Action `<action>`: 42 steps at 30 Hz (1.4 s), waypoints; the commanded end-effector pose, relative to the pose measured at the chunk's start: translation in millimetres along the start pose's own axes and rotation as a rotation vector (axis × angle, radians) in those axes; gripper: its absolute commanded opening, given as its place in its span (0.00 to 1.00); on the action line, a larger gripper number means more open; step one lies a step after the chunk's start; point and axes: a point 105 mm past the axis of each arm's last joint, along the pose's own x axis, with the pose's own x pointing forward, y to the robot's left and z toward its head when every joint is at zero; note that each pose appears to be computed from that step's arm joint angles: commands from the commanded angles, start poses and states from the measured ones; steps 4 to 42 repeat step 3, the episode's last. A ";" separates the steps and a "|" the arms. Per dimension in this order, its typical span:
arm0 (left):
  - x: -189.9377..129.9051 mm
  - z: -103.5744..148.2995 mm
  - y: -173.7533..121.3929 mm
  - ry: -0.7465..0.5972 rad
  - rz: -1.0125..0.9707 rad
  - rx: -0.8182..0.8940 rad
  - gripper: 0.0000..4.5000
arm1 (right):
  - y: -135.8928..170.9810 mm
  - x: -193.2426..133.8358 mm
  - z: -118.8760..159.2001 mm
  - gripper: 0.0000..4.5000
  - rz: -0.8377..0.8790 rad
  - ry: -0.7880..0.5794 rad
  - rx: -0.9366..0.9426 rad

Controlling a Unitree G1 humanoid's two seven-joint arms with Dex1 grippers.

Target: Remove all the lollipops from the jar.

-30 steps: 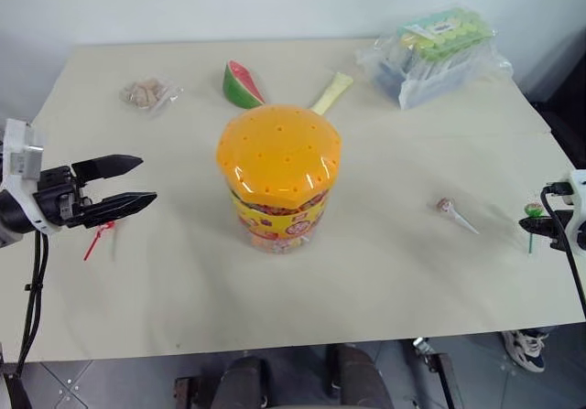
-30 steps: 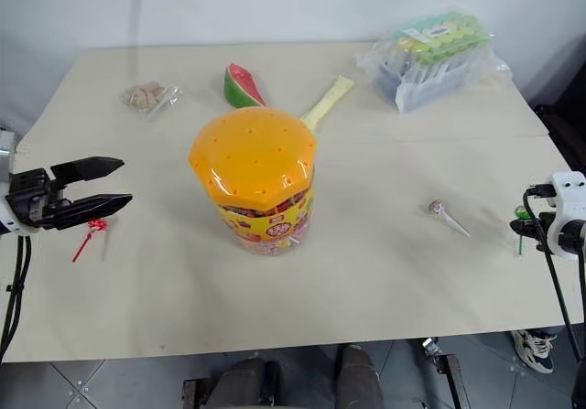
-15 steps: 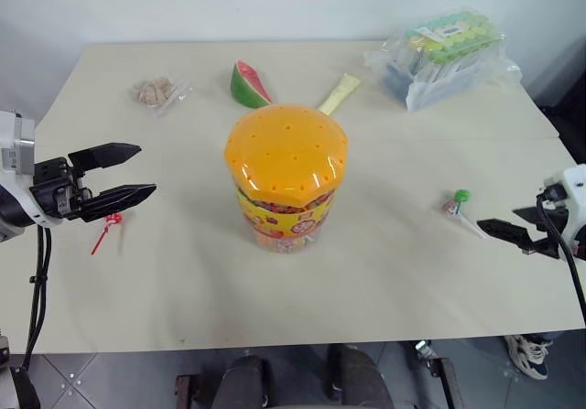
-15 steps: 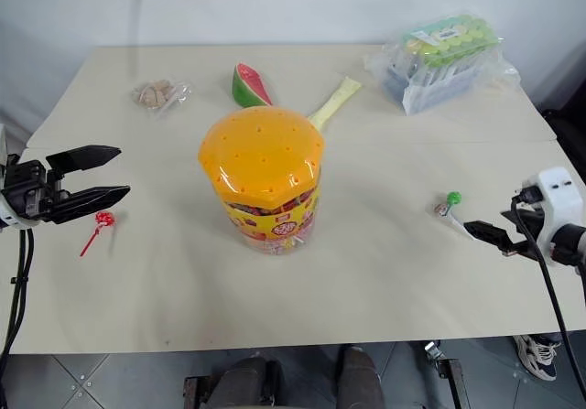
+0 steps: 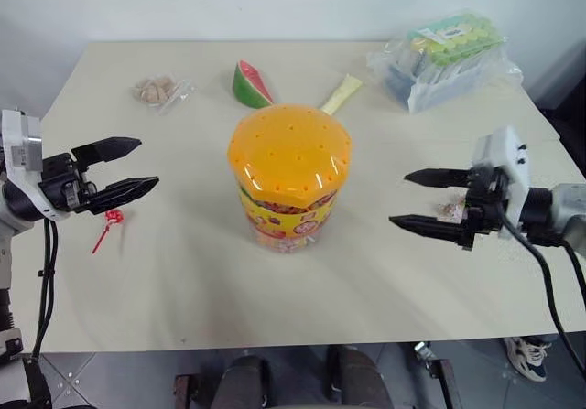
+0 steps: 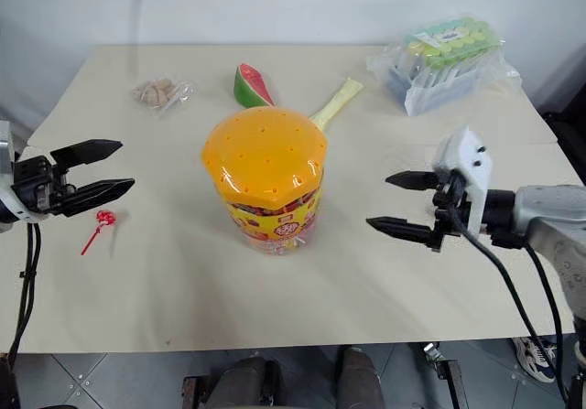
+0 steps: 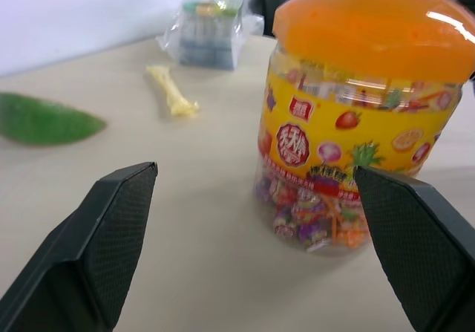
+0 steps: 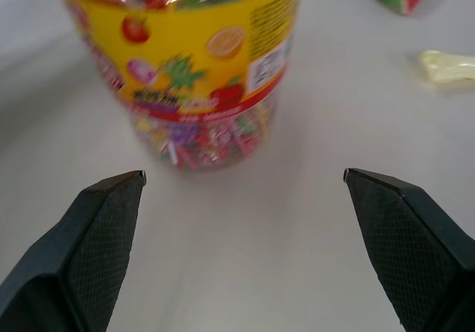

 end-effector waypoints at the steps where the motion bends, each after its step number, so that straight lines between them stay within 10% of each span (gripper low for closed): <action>1: -19.8 3.8 -5.4 0.007 0.042 0.014 1.00 | -2.8 -1.4 -1.6 1.00 -0.015 -0.036 -0.038; 42: -23.9 0.0 -7.9 0.014 0.053 0.007 1.00 | -3.7 -0.5 -3.4 1.00 -0.022 -0.044 -0.035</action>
